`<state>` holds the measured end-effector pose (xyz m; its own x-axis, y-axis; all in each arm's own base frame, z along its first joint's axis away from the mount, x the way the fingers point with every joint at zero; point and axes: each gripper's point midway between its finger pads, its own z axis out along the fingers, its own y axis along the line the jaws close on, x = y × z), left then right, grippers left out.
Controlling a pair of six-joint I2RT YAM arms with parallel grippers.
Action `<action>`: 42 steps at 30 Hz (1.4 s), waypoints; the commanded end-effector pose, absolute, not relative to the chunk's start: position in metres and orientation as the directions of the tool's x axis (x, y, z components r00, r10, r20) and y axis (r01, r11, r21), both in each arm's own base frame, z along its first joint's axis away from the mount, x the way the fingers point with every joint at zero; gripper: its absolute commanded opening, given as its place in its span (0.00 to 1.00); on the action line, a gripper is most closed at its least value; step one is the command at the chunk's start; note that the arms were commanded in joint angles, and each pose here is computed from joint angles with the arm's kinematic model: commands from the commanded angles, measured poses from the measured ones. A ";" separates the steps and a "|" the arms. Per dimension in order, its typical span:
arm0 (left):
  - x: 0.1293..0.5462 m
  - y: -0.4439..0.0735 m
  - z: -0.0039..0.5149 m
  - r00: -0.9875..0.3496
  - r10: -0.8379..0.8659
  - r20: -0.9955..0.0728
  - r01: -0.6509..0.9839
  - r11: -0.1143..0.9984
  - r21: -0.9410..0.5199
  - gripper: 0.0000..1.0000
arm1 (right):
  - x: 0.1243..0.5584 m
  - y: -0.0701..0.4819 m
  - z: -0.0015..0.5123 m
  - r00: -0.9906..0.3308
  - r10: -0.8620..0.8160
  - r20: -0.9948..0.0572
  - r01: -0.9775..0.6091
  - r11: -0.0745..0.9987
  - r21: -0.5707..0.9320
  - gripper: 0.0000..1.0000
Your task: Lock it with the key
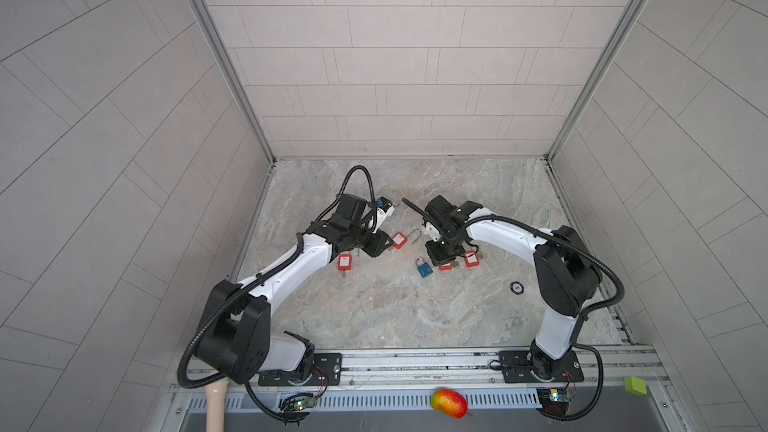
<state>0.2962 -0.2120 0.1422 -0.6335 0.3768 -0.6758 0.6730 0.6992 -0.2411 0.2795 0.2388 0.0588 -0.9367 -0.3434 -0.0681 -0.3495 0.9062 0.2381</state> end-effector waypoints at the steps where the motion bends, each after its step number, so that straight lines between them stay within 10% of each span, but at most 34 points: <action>1: 0.302 -0.208 0.162 -0.594 0.308 -0.743 0.651 0.727 -0.219 0.43 | 0.277 0.228 0.057 -0.927 -0.374 -0.028 -0.373 0.911 0.176 0.00; 35: 0.299 -0.201 0.174 -0.569 0.290 -0.769 0.641 0.743 -0.194 0.44 | 0.279 0.247 0.037 -0.952 -0.299 0.065 -0.286 0.945 0.158 0.01; 42: 0.298 -0.200 0.177 -0.564 0.285 -0.775 0.641 0.743 -0.193 0.46 | 0.301 0.245 0.064 -0.949 -0.307 -0.070 -0.314 0.943 0.114 0.31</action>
<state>0.2983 -0.2027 0.1675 -0.5804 0.3048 -0.7552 0.6450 0.7381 -0.1978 0.2859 0.2470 0.0363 -0.9510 -0.3076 0.0330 -0.2999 0.9429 0.1447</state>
